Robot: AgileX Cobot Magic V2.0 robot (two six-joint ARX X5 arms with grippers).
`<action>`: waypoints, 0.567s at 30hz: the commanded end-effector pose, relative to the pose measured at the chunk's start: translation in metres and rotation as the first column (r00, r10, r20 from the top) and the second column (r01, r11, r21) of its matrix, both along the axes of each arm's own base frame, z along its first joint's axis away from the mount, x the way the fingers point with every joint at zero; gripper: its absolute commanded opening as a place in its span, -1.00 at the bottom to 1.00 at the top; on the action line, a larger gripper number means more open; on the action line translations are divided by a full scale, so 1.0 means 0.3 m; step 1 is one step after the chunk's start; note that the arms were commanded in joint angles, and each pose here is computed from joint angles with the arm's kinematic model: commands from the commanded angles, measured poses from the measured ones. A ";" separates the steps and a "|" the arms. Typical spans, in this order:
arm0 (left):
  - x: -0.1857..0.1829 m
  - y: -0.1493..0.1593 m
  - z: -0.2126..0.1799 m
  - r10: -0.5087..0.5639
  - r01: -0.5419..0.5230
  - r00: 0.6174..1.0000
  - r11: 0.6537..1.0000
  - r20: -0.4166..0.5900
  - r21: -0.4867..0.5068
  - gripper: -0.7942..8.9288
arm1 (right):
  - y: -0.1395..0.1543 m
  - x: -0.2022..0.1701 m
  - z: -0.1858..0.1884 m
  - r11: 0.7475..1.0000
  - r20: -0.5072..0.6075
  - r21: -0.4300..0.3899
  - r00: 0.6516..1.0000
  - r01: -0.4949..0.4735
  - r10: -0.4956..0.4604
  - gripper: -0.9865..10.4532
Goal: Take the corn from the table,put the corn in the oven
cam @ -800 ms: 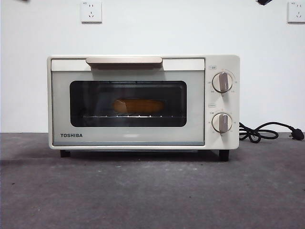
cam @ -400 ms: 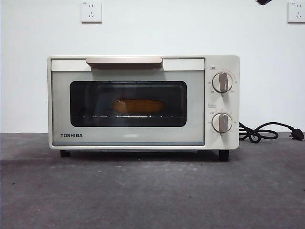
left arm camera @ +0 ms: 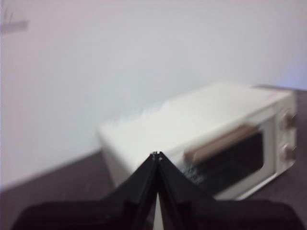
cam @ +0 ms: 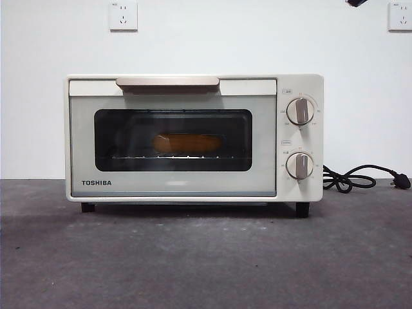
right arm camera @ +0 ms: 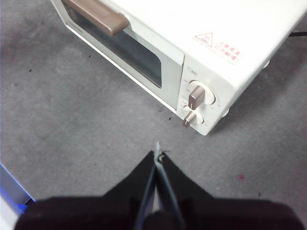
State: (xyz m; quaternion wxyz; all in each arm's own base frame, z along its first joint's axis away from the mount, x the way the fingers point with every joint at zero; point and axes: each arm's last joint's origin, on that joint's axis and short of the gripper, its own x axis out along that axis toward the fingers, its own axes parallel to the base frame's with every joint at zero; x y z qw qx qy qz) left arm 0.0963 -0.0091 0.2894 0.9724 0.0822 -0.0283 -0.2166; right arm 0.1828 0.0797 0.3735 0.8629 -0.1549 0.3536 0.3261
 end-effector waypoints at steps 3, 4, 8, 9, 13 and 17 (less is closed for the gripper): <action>-0.007 0.015 -0.160 0.155 -0.162 0.986 0.981 -0.067 -0.105 -0.84 | 0.000 0.004 0.001 1.000 0.008 -0.010 1.000 0.004 -0.004 -0.83; -0.008 0.017 -0.185 0.179 -0.187 0.981 0.975 -0.071 -0.122 -0.84 | -0.001 0.004 0.001 1.000 0.009 -0.013 1.000 0.007 -0.007 -0.83; -0.011 0.027 -0.295 0.274 -0.290 0.956 0.937 -0.102 -0.194 -0.84 | -0.001 0.004 0.001 1.000 0.010 -0.015 1.000 0.009 -0.009 -0.83; -0.010 0.030 -0.323 0.301 -0.319 0.947 0.925 -0.115 -0.208 -0.84 | -0.001 0.004 0.001 1.000 0.010 -0.015 1.000 0.010 -0.009 -0.83; 0.001 0.036 -0.416 0.354 -0.387 0.919 0.894 -0.173 -0.227 -0.84 | -0.001 0.004 0.001 1.000 0.011 -0.015 1.000 0.010 -0.010 -0.83; -0.001 0.037 -0.464 0.362 -0.418 0.889 0.891 -0.282 -0.176 -0.84 | -0.001 0.004 0.001 1.000 0.011 -0.015 1.000 0.010 -0.010 -0.83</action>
